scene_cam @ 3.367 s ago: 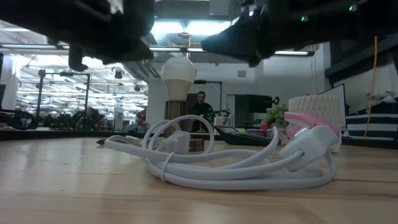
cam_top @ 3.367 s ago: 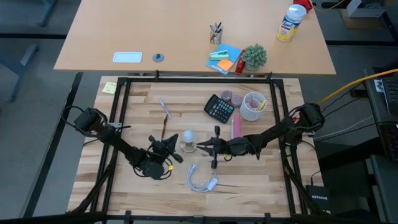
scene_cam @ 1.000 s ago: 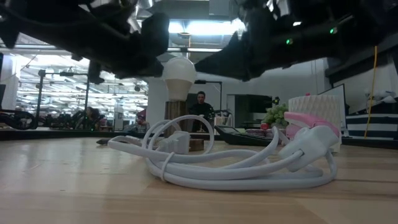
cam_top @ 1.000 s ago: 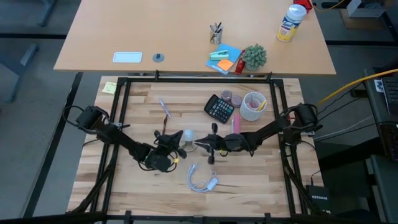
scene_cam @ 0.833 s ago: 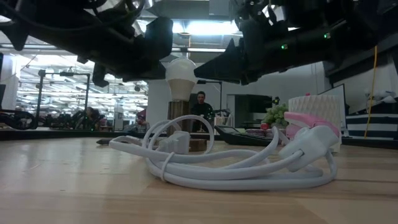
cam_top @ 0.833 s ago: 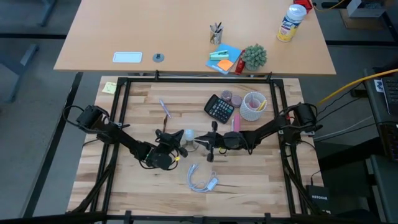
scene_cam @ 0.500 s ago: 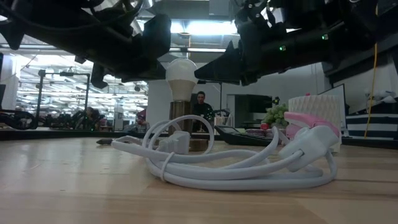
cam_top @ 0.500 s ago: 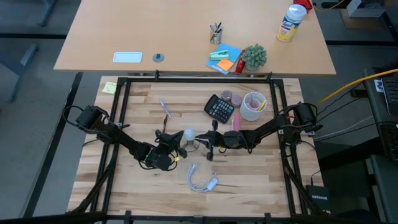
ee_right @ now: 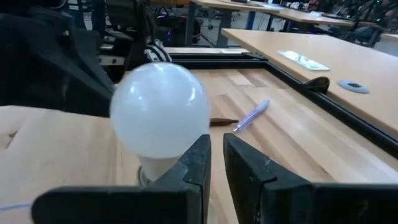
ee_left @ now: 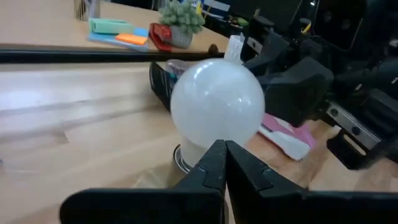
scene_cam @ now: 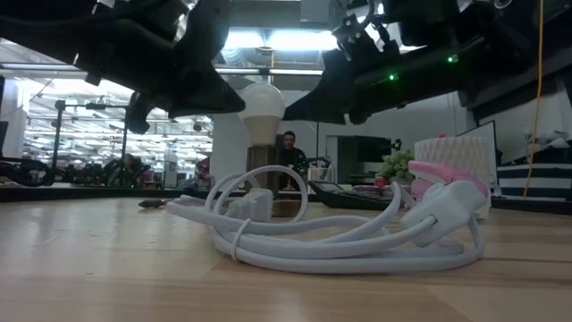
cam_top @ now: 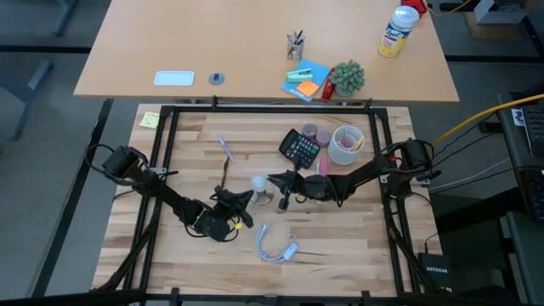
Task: Screw lightbulb
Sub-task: Remove the lightbulb from the gold lamp
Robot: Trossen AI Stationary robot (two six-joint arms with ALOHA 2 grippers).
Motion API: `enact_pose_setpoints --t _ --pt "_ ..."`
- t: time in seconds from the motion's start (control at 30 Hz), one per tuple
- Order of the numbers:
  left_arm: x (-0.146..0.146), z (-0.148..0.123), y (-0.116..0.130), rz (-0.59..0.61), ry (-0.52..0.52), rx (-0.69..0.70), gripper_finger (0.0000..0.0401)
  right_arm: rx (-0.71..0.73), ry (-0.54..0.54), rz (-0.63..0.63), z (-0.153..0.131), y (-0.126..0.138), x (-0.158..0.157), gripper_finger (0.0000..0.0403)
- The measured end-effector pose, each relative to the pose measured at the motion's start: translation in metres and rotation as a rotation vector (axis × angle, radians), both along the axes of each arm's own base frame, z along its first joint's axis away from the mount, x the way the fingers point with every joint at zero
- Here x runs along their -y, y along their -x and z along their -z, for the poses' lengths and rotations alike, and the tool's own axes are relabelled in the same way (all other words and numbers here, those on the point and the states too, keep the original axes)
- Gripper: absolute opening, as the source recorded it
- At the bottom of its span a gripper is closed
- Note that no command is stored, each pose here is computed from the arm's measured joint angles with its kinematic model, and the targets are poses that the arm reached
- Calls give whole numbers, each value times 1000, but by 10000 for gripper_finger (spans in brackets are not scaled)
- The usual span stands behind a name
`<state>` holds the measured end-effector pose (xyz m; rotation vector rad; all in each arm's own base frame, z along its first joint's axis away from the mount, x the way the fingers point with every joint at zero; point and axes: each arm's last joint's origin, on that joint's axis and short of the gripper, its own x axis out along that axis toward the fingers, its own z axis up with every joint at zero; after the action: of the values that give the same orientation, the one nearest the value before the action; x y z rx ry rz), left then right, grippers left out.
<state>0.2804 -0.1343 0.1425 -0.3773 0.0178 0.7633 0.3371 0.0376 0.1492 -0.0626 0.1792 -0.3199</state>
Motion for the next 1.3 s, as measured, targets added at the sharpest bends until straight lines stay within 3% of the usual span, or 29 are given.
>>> enact_pose_setpoints --t 0.3,0.5,0.7,0.93,1.3 --pt "14 -5 7 0 -23 40 0 -5 55 0 -4 0 4 51" --pt "20 -14 11 -115 -121 48 0 50 59 -24 -26 5 1 51" --pt "13 -15 11 -221 -169 36 0 115 17 -147 -43 13 -26 51" --pt "-9 -15 -1 -299 -201 -10 0 78 -13 -254 -37 19 -54 51" --pt "-33 -13 -18 -134 -131 -42 0 -9 5 -164 -7 7 -32 51"
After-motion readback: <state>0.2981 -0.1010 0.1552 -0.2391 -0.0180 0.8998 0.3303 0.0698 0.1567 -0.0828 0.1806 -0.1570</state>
